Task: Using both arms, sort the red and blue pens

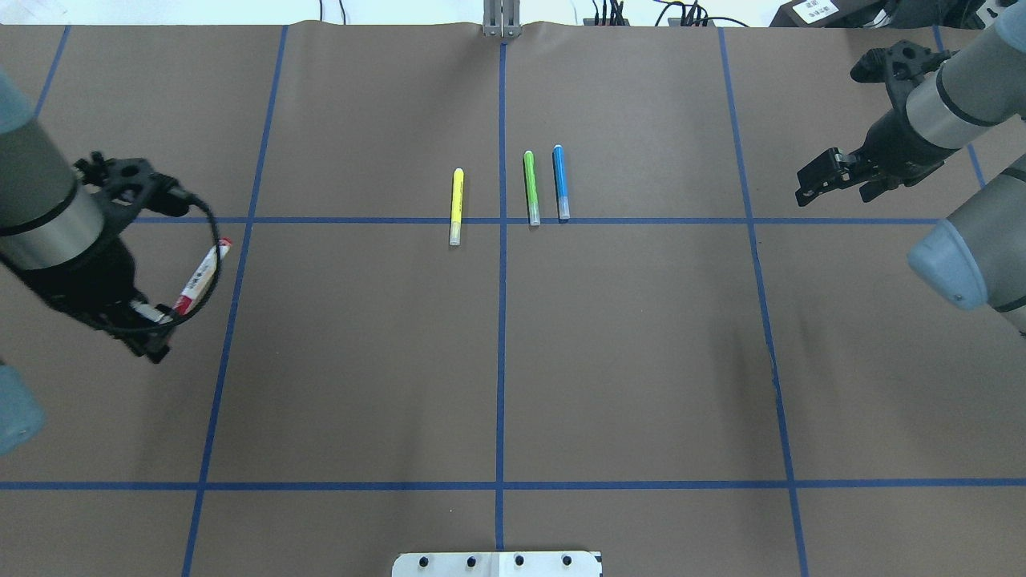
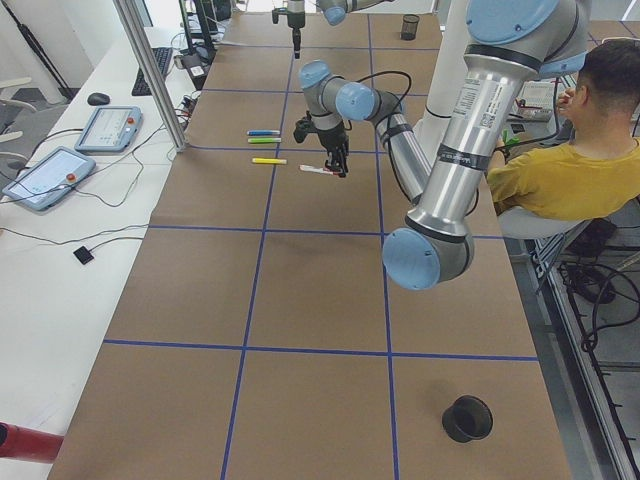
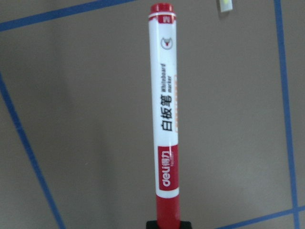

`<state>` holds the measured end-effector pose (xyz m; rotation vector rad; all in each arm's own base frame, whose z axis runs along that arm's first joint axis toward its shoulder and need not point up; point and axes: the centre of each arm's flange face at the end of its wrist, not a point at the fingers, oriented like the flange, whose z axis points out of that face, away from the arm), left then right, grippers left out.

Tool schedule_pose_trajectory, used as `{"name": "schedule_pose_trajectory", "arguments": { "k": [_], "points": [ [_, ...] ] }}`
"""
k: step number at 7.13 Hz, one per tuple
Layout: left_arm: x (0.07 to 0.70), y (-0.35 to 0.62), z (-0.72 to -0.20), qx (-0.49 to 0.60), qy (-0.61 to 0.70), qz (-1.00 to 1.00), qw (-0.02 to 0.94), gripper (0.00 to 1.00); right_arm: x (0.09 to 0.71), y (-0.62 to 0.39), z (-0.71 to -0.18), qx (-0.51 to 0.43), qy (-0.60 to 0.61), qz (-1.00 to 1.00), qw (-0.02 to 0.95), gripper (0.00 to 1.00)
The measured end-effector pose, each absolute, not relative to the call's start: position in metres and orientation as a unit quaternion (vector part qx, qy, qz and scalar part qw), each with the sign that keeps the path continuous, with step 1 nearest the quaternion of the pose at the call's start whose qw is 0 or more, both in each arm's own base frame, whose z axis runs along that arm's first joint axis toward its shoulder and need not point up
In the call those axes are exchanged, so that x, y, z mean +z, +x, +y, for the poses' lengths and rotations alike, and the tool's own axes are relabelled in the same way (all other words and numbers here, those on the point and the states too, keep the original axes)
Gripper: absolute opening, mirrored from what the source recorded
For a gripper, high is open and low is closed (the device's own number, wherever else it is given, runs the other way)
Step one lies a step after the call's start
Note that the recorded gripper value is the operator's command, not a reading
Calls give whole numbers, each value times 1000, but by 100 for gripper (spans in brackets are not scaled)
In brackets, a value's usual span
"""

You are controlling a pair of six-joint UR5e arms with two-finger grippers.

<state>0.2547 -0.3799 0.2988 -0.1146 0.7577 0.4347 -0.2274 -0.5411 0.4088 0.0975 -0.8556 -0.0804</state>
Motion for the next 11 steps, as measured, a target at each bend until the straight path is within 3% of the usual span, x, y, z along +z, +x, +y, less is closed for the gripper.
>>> {"name": "schedule_pose_trajectory", "arguments": {
  "k": [6, 11],
  "points": [
    [471, 47, -264, 301, -113, 246, 914, 0, 409, -230, -539, -41, 46, -415, 908, 99],
    [569, -19, -192, 342, -261, 124, 894, 0, 409, -236, -536, -47, 44, -415, 907, 99]
  ]
}}
